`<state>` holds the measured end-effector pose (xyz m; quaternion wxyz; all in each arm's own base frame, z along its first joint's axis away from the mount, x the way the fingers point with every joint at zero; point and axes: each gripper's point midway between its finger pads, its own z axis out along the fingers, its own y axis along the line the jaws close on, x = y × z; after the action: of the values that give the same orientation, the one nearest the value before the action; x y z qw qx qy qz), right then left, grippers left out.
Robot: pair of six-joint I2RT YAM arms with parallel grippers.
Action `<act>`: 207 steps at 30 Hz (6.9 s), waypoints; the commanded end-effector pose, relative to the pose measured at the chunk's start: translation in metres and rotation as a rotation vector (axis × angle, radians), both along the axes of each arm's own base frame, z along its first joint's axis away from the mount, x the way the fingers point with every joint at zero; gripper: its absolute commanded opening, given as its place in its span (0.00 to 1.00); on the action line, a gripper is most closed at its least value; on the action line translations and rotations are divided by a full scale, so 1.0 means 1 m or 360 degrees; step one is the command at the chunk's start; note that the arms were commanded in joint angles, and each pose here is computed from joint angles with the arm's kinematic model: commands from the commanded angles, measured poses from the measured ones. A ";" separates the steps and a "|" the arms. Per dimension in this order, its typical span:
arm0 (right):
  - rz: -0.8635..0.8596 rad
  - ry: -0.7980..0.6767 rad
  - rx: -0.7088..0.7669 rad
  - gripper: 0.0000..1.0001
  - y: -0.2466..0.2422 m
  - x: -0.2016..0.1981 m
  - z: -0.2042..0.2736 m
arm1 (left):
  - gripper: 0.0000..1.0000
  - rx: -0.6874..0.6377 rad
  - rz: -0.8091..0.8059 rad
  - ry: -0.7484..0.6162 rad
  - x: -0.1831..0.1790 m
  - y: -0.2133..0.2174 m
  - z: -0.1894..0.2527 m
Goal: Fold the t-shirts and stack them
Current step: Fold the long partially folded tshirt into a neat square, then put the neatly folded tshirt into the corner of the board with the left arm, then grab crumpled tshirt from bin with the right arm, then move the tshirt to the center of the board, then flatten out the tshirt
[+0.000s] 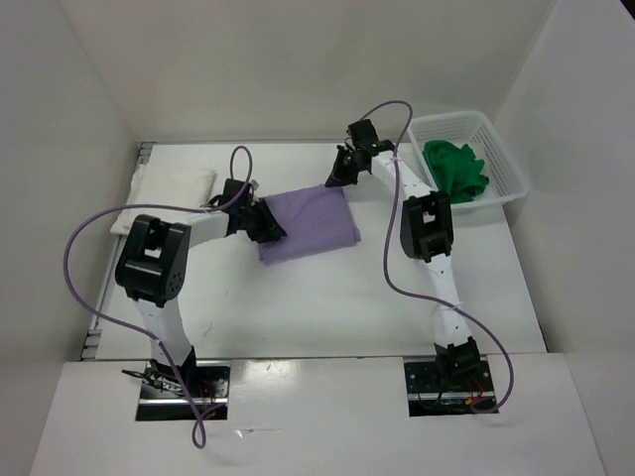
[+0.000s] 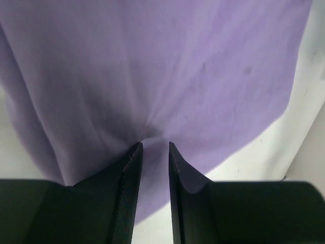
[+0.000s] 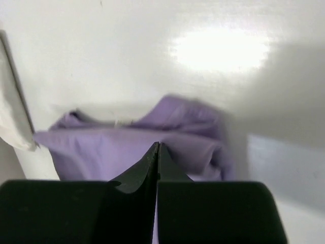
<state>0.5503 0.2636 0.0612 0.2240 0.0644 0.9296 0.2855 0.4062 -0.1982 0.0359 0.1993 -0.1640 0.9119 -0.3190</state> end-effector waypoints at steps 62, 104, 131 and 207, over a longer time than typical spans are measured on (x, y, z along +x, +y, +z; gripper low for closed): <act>0.0064 -0.0194 0.0322 0.60 -0.074 -0.202 0.142 | 1.00 -0.0349 0.1567 -0.0435 -0.008 0.311 0.119; -0.1249 -0.0373 -0.0477 0.71 -0.347 -0.030 0.138 | 1.00 -0.0265 -0.0788 -0.0361 -0.134 -0.103 0.108; -0.0346 -0.1706 0.0513 0.00 -0.144 -0.142 0.536 | 0.68 -0.0259 -0.0064 -0.0517 -0.022 0.027 0.162; 0.0342 -0.0568 0.0479 0.55 0.044 -0.198 0.254 | 0.74 0.0097 0.0469 -0.0665 -0.021 0.149 0.178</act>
<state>0.3247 0.3858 0.1968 0.1635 -0.0932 0.8893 0.4169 0.3813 -0.0359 0.2059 0.4125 -0.2655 0.8251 -0.2804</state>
